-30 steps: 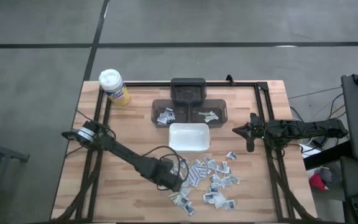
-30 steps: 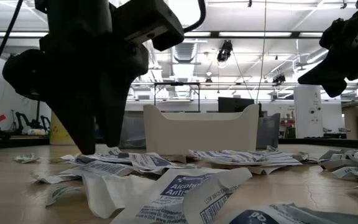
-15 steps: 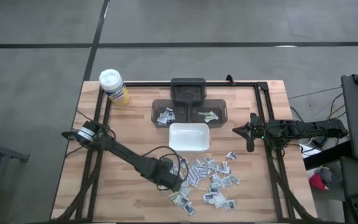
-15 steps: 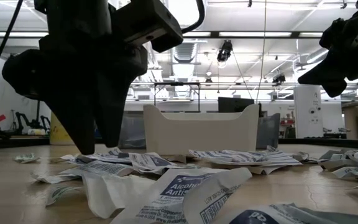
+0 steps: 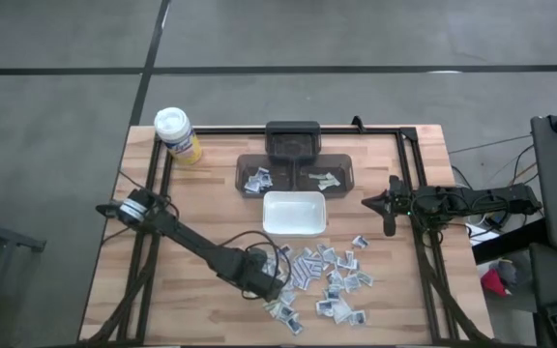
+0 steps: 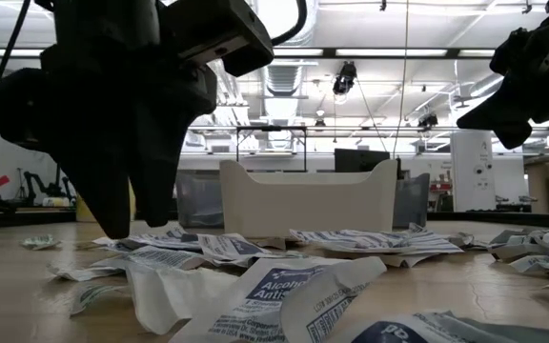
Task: Pick & Place First Aid Supplies
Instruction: Put the alcohol pad into the bottom left black bin
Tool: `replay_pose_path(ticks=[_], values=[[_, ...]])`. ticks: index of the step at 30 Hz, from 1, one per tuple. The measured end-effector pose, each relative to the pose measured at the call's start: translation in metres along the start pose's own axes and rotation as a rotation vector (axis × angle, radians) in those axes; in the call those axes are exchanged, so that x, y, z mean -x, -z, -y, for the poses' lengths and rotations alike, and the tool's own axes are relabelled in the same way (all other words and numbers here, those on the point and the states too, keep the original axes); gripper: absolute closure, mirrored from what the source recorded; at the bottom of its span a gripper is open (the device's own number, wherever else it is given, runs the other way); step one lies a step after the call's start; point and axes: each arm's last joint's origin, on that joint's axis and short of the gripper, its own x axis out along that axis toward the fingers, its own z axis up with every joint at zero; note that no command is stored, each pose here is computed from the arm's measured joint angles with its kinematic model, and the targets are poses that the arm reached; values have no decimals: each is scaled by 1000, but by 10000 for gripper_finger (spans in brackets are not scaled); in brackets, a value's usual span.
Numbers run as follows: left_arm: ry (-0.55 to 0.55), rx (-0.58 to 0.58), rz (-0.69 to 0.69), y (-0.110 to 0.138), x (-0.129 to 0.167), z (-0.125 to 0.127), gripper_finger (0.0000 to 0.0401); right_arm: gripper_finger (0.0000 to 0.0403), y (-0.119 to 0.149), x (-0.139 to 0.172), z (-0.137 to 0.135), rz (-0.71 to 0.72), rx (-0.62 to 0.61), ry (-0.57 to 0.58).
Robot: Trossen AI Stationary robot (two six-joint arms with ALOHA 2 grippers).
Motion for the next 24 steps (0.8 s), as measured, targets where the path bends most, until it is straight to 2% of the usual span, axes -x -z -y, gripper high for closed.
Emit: replay_pose_path(ticks=[24], values=[[1, -10, 27, 2, 0, 0, 273, 394, 0, 0, 0, 0, 0, 0]])
